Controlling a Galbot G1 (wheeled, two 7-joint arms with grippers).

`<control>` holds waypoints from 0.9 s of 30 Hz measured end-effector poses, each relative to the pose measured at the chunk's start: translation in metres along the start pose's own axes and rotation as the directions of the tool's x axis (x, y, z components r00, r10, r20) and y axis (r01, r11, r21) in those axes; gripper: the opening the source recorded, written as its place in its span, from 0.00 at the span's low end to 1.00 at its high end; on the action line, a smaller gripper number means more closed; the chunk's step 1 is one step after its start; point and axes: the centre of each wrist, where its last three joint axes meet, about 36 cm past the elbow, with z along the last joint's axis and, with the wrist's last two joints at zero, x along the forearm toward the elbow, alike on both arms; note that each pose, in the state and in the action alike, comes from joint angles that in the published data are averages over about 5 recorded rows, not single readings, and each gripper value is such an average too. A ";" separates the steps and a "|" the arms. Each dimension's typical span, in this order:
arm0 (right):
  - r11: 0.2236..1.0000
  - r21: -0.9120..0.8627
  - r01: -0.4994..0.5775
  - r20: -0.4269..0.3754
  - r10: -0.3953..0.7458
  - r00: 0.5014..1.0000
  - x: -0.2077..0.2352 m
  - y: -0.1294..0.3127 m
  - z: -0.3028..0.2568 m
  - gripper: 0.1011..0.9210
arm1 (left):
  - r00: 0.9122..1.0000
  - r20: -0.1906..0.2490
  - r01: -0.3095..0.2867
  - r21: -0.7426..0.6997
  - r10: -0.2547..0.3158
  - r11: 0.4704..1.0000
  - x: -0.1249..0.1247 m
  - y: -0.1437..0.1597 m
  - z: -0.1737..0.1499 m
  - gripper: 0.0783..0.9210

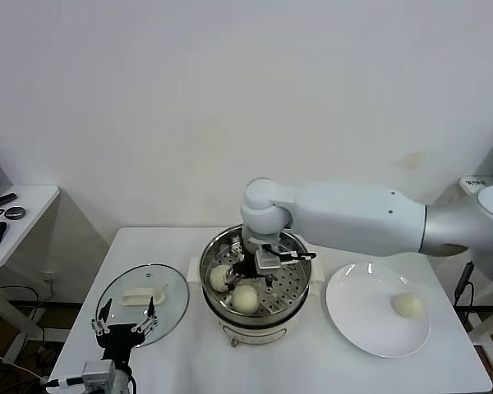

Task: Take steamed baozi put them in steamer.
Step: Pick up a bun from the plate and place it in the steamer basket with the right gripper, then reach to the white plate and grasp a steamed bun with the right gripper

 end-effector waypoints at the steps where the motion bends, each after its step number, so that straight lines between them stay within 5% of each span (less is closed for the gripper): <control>1: 1.000 -0.005 -0.002 -0.003 0.002 1.000 0.004 0.002 0.000 0.87 | 1.000 -0.001 0.000 0.000 0.000 1.000 0.000 0.000 0.000 0.88; 8: 0.987 -0.147 -0.063 -0.033 0.059 0.998 0.042 0.036 -0.003 0.88 | 1.000 -0.007 0.000 -0.001 0.000 1.000 0.000 0.001 0.002 0.88; 13: 0.893 -0.418 -0.165 -0.094 0.138 0.986 0.076 0.087 -0.009 0.88 | 1.000 -0.006 -0.012 -0.009 0.012 1.000 0.003 0.002 0.000 0.88; 20: 0.550 -0.795 -0.257 -0.211 0.147 0.966 0.103 0.178 -0.024 0.88 | 1.000 -0.013 -0.022 -0.021 0.022 1.000 0.006 0.003 0.000 0.88; 27: 0.208 -0.940 -0.269 -0.264 0.056 0.963 0.081 0.270 -0.043 0.88 | 1.000 -0.017 -0.017 -0.033 0.017 0.999 0.011 0.006 0.000 0.88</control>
